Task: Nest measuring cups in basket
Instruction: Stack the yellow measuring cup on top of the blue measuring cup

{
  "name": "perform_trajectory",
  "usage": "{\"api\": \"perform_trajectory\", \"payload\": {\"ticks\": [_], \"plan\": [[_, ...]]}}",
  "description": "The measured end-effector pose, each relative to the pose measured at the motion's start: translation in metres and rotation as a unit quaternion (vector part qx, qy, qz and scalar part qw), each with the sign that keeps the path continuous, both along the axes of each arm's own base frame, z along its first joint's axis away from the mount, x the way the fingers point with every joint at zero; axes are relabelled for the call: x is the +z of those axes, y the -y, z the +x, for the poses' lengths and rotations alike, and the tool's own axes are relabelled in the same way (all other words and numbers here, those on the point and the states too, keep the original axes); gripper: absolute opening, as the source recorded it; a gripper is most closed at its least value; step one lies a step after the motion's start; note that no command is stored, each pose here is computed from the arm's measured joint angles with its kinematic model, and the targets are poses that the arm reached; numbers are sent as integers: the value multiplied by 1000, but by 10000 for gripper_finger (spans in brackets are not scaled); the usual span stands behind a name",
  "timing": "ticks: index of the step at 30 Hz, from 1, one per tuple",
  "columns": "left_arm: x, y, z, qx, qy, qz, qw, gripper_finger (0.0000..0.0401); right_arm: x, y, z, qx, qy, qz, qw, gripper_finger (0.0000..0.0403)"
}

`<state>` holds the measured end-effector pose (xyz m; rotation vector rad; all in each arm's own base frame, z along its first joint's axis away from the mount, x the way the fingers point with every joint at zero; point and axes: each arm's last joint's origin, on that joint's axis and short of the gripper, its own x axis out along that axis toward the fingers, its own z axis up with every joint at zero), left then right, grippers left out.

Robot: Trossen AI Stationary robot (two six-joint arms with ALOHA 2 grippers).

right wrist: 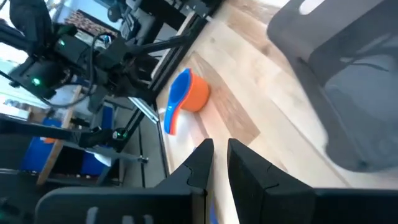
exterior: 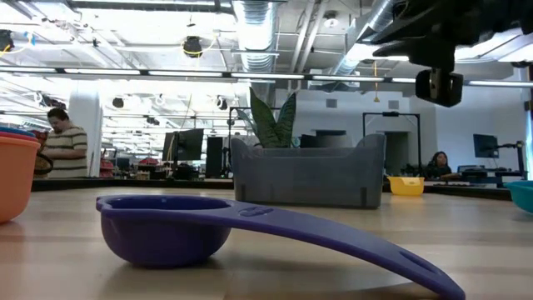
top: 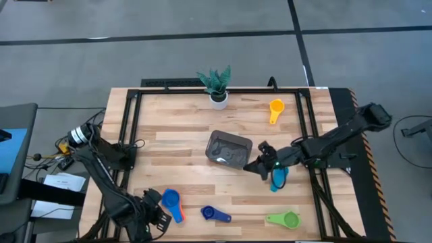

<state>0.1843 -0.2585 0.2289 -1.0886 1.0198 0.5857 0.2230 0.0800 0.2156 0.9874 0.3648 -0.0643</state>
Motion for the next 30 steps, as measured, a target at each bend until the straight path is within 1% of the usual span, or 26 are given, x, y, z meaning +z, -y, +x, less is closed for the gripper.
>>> {"api": "perform_trajectory", "payload": {"ticks": [4, 6, 10, 14, 18, 21, 24, 26, 30], "plan": [[3, -2, 5, 0, 41, 27, 999, 0, -6, -8, 9, 2, -16, 2, 1000, 68], [6, -4, 8, -7, 51, 45, 998, 0, -5, -12, 13, 6, -18, 2, 1000, 64], [9, -8, 14, -20, 56, 57, 997, 0, -2, -14, 18, 6, -23, 0, 1000, 59], [9, -17, 25, -32, 58, 78, 995, 0, 2, -14, 19, 8, -49, -9, 999, 51], [11, -33, 49, -71, 74, 108, 989, 0, 11, -19, 14, 32, -90, -24, 995, 33], [15, -46, 73, -110, 103, 122, 981, 0, 16, -26, 5, 51, -138, -45, 988, 16], [19, -64, 95, -136, 133, 138, 972, 0, 23, -33, -5, 65, -180, -55, 980, 7], [22, -75, 108, -144, 152, 150, 966, 2, 27, -40, -13, 77, -207, -56, 974, 8], [29, -95, 129, -163, 196, 160, 954, 17, 29, -59, -33, 103, -258, -48, 959, 29]]}}
